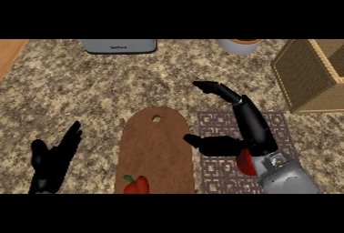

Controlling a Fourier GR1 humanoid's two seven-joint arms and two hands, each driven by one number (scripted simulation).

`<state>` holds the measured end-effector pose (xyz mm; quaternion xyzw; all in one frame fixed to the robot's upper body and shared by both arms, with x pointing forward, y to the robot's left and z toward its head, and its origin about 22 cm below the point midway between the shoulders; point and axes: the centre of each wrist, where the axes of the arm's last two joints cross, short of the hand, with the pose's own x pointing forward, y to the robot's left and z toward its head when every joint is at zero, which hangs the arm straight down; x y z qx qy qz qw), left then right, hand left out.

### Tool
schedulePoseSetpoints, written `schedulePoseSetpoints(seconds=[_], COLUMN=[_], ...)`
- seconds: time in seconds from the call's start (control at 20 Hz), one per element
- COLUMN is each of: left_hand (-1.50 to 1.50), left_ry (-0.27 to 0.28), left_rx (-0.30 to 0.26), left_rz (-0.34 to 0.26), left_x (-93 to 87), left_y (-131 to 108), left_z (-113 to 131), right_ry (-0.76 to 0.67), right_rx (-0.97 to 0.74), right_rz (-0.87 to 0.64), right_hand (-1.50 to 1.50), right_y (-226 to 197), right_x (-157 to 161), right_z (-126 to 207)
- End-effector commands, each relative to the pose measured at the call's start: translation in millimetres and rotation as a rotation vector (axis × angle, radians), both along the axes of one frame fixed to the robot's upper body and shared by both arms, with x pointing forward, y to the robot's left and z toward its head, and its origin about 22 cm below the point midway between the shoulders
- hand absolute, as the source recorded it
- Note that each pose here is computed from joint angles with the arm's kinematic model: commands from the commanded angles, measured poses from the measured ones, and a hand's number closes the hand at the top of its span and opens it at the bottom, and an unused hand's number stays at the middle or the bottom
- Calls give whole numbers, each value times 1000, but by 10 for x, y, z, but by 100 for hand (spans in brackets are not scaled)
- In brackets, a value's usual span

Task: Pick the can from the placemat and place it in the basket

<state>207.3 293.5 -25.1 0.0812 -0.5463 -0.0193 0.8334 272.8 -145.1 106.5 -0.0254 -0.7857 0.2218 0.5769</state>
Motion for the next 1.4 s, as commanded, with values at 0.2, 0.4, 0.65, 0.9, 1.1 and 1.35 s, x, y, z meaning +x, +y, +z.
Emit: schedulePoseSetpoints(seconds=[0.2,0.4,0.65,0.9,1.1,1.35], left_hand=[0,0,0,0,0,0], left_ry=[165,144,164,163,159,147], left_rx=[-12,-5,-14,-12,-19,-34], left_rz=[78,58,46,82,40,50], left_x=[-329,-232,-376,-277,-296,-199], left_y=[68,168,103,214,60,68], left_z=[-302,-182,-271,-229,-199,-275], right_ry=[-70,-34,107,278,328,355], right_rx=[-580,-769,-933,-1052,-1111,-1091], right_rz=[-297,-288,-202,-95,-114,-72], right_hand=[-150,-150,-150,-150,-150,-150], right_y=[-507,-615,-711,-896,-953,-1022], right_x=[55,-97,-275,-357,-429,-611], right_z=[676,1274,1687,1905,2175,2263])
